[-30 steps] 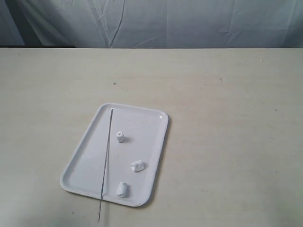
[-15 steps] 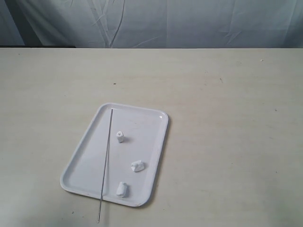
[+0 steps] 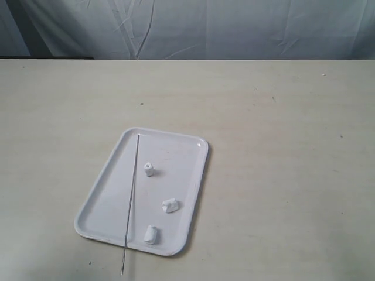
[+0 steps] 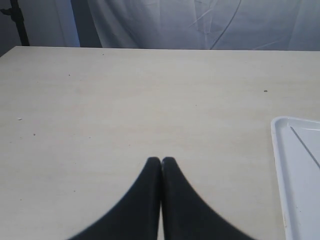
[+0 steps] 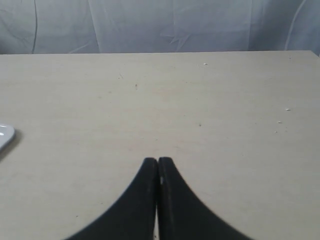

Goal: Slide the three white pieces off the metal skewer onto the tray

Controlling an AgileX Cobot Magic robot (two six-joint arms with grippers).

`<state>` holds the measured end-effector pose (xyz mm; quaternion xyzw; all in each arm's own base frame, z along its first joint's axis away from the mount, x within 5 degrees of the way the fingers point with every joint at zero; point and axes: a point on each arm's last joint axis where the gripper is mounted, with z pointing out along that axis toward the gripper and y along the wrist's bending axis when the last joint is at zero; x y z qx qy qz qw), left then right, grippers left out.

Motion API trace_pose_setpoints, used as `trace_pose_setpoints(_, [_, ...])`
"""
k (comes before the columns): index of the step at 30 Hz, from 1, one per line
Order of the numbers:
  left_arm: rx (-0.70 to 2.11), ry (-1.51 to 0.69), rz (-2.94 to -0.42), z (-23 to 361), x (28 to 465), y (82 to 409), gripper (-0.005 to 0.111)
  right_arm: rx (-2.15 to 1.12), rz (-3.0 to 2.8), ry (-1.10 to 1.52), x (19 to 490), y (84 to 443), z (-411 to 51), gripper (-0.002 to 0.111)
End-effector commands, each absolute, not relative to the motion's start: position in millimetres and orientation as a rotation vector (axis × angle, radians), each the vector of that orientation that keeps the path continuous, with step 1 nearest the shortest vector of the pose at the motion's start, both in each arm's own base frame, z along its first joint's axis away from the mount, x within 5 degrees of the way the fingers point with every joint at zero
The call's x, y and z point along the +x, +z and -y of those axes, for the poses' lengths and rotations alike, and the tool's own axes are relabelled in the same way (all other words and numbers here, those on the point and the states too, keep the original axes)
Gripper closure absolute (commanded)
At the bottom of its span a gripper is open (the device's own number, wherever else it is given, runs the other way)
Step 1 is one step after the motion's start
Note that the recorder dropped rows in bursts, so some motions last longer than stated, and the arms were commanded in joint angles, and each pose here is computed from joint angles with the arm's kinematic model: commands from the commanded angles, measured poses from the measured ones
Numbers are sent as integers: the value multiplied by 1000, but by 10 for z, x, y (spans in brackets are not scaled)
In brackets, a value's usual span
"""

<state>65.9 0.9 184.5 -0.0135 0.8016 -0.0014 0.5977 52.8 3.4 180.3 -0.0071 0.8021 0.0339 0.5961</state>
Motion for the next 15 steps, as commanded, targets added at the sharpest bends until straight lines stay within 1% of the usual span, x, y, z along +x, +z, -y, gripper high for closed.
trace_pose_setpoints(1, [-25, 6, -1843, -11, 658, 1850, 107, -20, -1849, 80, 529, 1804, -35, 109])
trace_pose_setpoints(15, [-25, 6, -1839, -11, 659, 1854, 107, -20, -1849, 80, 529, 1804, -35, 109])
